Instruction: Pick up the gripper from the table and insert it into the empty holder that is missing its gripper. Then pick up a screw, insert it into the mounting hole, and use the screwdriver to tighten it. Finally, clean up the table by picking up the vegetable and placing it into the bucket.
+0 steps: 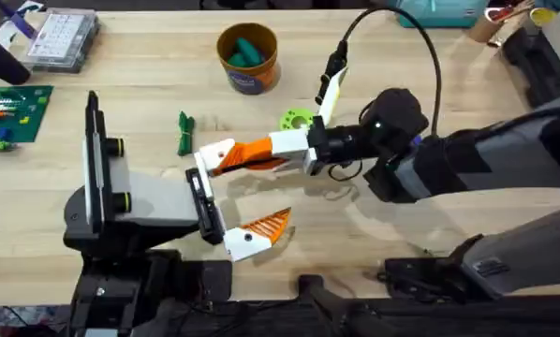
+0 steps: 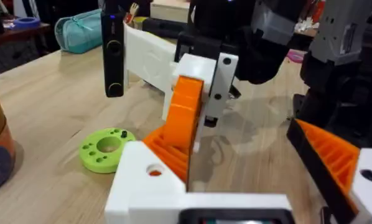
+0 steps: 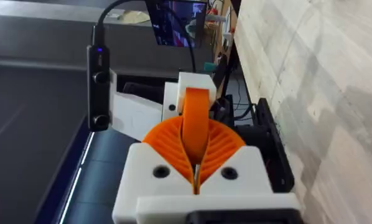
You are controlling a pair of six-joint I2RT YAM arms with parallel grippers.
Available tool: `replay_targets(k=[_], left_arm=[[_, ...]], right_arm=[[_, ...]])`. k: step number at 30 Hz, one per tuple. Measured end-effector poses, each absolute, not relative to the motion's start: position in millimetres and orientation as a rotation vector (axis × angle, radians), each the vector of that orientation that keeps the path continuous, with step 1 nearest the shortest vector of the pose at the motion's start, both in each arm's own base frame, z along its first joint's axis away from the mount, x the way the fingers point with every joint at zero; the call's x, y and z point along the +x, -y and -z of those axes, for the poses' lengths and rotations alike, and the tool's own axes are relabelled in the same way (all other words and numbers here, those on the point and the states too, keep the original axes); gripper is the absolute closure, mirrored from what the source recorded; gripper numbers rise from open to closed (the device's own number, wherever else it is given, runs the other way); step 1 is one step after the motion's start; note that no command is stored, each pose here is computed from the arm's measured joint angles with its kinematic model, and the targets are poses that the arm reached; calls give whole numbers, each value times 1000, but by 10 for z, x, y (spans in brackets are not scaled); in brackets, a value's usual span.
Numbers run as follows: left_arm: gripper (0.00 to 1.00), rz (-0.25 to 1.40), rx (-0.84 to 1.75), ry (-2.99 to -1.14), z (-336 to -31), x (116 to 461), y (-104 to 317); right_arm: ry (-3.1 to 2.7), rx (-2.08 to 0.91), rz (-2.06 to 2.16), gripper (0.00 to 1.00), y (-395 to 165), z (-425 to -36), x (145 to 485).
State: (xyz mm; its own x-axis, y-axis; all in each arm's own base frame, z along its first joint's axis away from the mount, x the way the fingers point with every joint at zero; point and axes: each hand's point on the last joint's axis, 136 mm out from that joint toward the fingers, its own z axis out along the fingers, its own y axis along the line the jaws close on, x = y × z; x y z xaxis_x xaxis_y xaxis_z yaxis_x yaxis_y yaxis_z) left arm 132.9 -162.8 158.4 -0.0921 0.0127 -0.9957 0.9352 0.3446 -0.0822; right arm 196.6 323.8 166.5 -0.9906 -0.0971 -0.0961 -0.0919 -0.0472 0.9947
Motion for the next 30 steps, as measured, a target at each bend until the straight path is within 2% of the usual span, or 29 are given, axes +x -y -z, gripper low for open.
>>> replay_targets(k=[30], left_arm=[[11, 989, 905, -1451, -1582, 1353, 1619]], right_arm=[[2160, 235, 2254, 991, -3233, -1622, 2083]])
